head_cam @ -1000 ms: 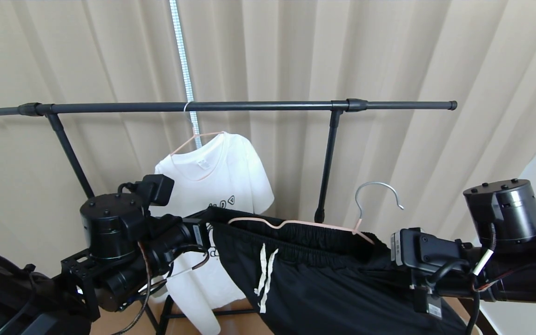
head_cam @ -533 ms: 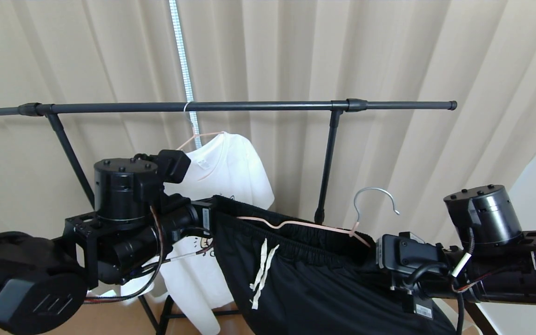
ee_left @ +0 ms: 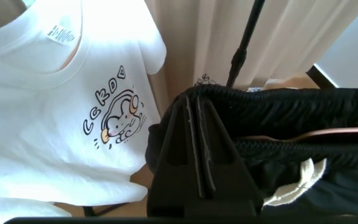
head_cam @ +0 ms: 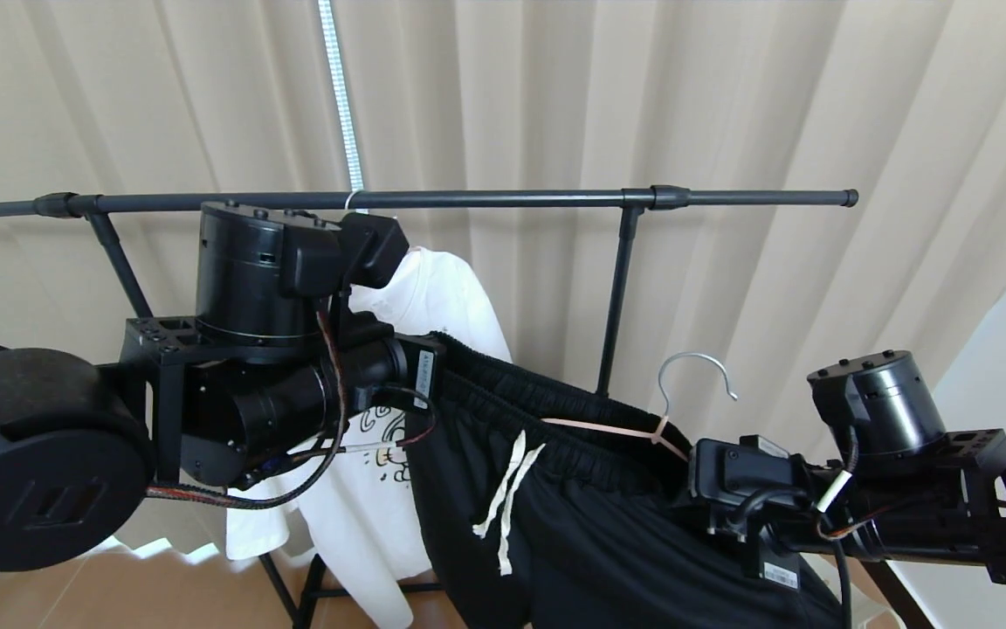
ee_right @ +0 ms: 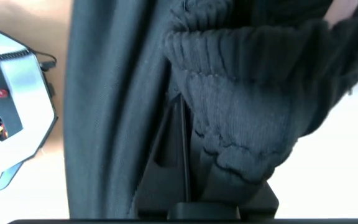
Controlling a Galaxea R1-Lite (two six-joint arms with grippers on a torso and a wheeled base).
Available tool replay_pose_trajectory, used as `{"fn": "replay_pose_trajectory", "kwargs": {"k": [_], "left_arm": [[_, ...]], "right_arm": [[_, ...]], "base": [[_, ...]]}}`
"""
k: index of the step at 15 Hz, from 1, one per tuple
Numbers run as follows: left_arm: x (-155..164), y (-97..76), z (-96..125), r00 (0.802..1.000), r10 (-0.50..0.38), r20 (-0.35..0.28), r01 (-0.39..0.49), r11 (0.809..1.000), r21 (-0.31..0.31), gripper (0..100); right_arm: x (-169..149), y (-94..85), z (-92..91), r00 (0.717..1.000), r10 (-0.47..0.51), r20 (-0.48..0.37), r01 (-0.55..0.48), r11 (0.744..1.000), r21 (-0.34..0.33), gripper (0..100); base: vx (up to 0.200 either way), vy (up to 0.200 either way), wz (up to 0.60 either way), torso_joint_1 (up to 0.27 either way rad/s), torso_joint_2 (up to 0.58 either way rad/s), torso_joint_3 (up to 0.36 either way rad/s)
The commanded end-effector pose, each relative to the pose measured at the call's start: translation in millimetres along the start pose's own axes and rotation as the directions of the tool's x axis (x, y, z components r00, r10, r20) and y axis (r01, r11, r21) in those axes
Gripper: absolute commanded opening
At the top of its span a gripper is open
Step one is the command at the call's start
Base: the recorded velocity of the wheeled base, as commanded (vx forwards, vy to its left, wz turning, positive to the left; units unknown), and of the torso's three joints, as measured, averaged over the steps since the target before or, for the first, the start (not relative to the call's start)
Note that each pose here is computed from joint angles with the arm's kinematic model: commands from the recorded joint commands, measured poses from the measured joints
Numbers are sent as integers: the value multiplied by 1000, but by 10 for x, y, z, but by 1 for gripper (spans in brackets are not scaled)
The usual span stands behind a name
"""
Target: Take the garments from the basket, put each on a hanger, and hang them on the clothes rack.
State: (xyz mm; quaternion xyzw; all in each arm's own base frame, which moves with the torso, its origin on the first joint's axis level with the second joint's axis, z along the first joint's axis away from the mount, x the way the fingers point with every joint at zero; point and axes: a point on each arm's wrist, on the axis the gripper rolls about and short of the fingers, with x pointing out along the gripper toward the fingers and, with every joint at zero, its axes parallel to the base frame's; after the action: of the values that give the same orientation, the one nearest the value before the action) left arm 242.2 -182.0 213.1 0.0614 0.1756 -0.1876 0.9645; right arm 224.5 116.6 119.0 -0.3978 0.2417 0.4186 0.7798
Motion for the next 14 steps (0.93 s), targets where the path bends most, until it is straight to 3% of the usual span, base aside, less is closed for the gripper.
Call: {"fn": "replay_pose_trajectory", "kwargs": {"k": [1,6,8,10,14], "left_arm": [[-87,-85,139,1000,-16,25,16,1000,7,0],[-248,-284,289,997,-72,-35,73,996,52,0],[-280,-363,262,993,-95,-63,99,992,72,0],[-278,-428,206,990,-113,-82,120,989,84,0],[-246,-478,154,987,-124,-101,133,987,91,0]], "right_arm": [[70,-4,-16,1000,9,-19,-9,1000,5,0],[162,-81,24,998,-26,-52,27,999,24,0],[199,-106,53,998,-35,-56,41,994,100,0],[207,-137,143,998,-62,-6,62,981,182,0],[224,-97,157,986,-126,112,104,977,189,0]], "base": [[0,0,0,0,0,0],[0,0,0,0,0,0],[0,0,0,0,0,0],[0,0,0,0,0,0],[0,0,0,0,0,0]]}}
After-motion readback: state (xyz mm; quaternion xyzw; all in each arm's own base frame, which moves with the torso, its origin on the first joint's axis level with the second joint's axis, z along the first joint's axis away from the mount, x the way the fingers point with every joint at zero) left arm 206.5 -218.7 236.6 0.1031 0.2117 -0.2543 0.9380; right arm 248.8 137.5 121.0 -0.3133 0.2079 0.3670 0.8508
